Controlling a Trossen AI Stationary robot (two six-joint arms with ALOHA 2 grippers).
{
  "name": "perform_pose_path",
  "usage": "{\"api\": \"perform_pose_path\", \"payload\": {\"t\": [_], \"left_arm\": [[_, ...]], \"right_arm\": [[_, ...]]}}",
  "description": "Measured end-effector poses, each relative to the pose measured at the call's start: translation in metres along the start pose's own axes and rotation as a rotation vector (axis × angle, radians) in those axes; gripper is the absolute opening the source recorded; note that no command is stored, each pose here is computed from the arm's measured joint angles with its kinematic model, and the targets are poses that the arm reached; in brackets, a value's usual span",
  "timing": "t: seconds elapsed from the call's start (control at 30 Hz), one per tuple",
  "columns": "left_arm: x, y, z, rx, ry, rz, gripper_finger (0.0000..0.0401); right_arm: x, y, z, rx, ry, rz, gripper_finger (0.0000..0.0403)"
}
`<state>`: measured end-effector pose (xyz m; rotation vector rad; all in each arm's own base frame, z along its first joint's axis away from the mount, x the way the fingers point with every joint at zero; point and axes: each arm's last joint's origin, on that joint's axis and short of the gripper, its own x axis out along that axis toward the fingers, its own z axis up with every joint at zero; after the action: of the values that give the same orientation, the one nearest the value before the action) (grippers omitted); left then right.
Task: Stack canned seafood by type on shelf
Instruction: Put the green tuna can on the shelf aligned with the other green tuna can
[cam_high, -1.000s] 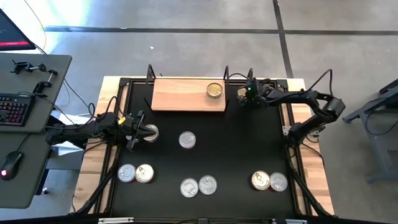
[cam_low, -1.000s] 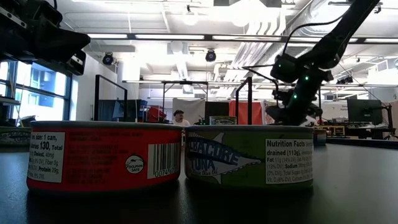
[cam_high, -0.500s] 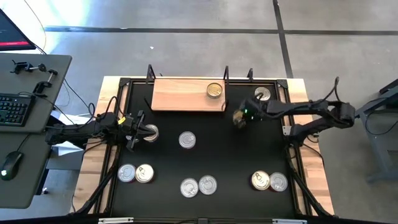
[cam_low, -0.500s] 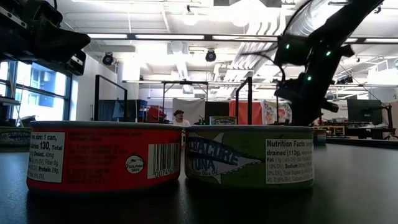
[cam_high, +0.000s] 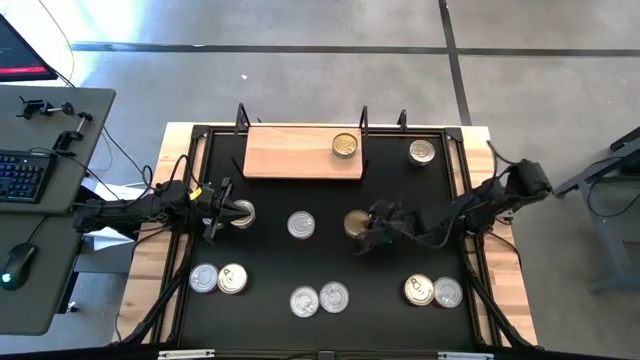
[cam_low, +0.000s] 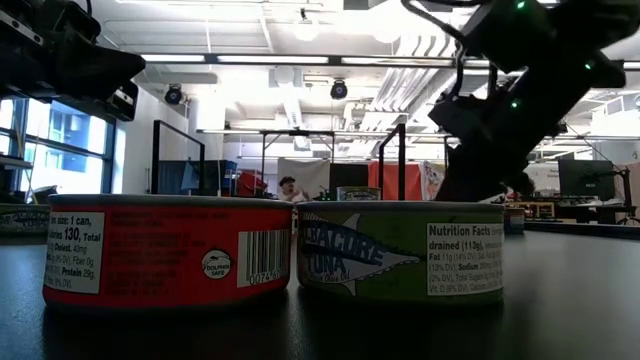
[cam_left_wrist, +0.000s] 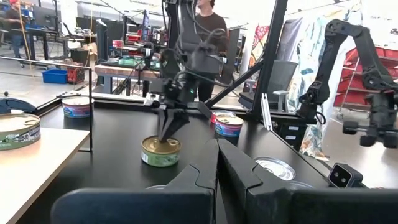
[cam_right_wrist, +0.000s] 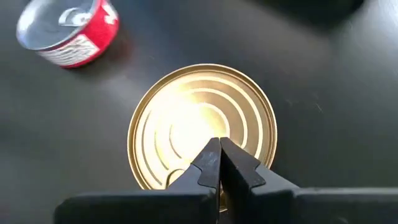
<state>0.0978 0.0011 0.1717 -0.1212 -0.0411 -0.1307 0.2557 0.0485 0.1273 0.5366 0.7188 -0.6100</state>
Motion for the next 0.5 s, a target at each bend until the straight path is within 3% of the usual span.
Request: {"api": "perform_pose_path", "payload": {"t": [0.13,0.23,0.37,0.5], "left_arm": [[0.0,0.0,0.0,0.0,0.0,0.0,0.0],[0.0,0.0,0.0,0.0,0.001,0.0,0.0],[0.0,0.0,0.0,0.0,0.001,0.0,0.0],[0.0,0.0,0.0,0.0,0.001,0.0,0.0]], "right_arm": [[-0.003,0.011,0.003,-0.211,-0.156,0.023,0.0],[-0.012,0.016,0.013,-0.272,-0.243,0.045,0.0],[-0.021,0.02,0.019,-0.341,-0.245,0.123,0.0019],[-0.019,0.027,0.012,-0.544,-0.197,0.22,0.0077]]}}
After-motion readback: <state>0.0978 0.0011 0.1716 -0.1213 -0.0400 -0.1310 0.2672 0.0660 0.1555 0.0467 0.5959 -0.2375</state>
